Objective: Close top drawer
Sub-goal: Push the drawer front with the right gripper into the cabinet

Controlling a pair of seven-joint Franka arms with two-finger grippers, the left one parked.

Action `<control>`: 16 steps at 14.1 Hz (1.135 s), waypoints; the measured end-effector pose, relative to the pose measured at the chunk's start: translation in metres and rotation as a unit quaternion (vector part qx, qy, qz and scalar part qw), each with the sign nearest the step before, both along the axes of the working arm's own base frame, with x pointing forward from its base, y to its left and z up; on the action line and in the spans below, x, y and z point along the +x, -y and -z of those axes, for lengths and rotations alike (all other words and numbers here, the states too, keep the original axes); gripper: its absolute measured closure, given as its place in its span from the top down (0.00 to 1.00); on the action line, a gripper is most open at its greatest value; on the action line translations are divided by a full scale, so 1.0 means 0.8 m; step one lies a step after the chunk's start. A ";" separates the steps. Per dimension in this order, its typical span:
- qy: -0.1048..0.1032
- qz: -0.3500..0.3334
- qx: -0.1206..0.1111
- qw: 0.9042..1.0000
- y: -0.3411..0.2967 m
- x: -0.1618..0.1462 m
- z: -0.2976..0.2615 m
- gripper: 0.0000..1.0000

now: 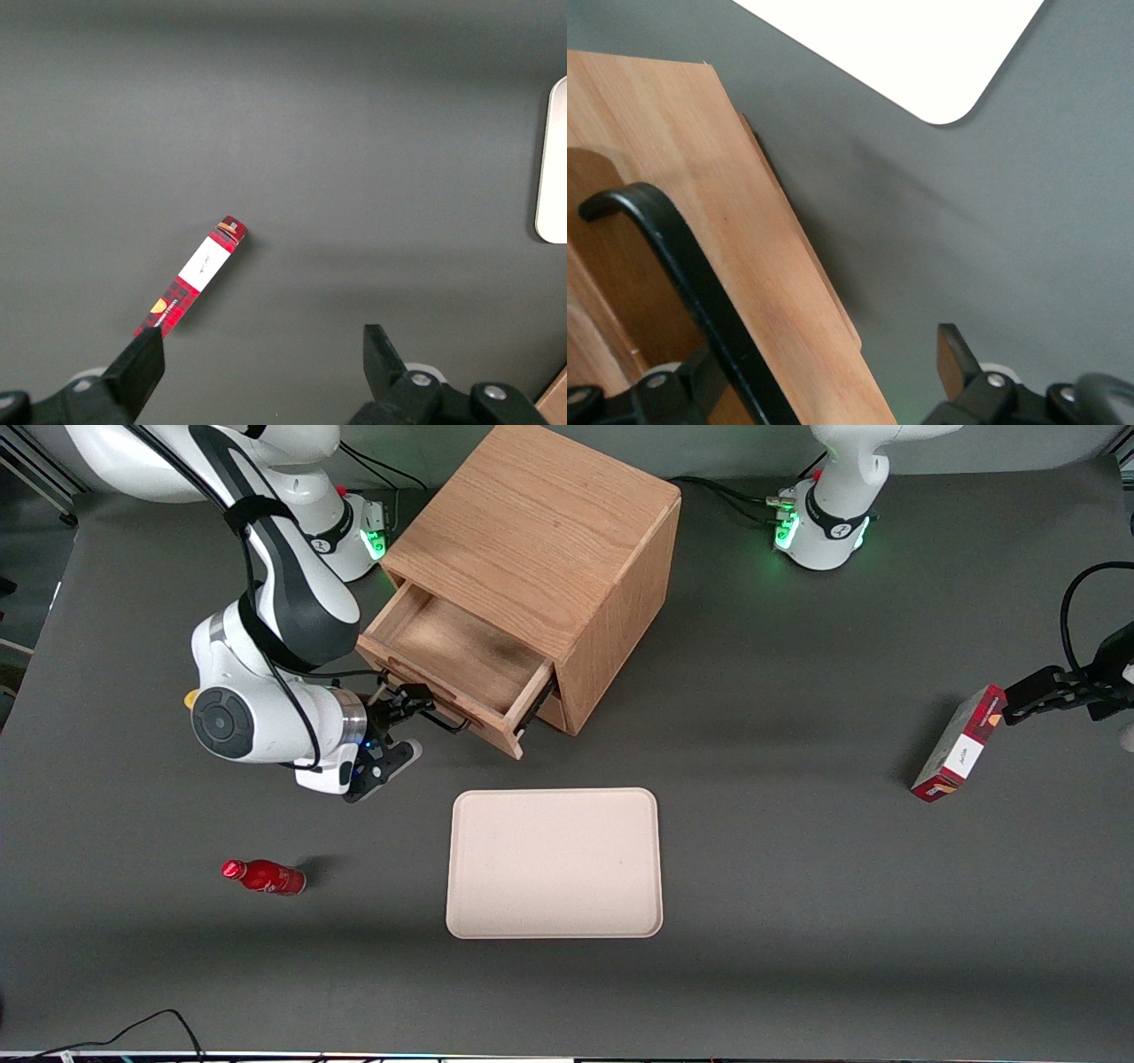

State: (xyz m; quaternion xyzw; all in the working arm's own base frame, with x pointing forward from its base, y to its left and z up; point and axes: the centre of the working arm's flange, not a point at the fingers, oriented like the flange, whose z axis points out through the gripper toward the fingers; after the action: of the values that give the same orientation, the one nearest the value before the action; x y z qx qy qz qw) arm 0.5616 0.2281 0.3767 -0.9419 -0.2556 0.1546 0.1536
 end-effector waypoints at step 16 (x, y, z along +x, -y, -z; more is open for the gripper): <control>-0.015 0.014 0.013 1.000 -0.020 -0.090 -0.013 1.00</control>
State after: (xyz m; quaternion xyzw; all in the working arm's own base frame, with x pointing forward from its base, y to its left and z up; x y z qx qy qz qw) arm 0.4893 0.2441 0.3875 -0.9409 -0.2417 0.1638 0.1716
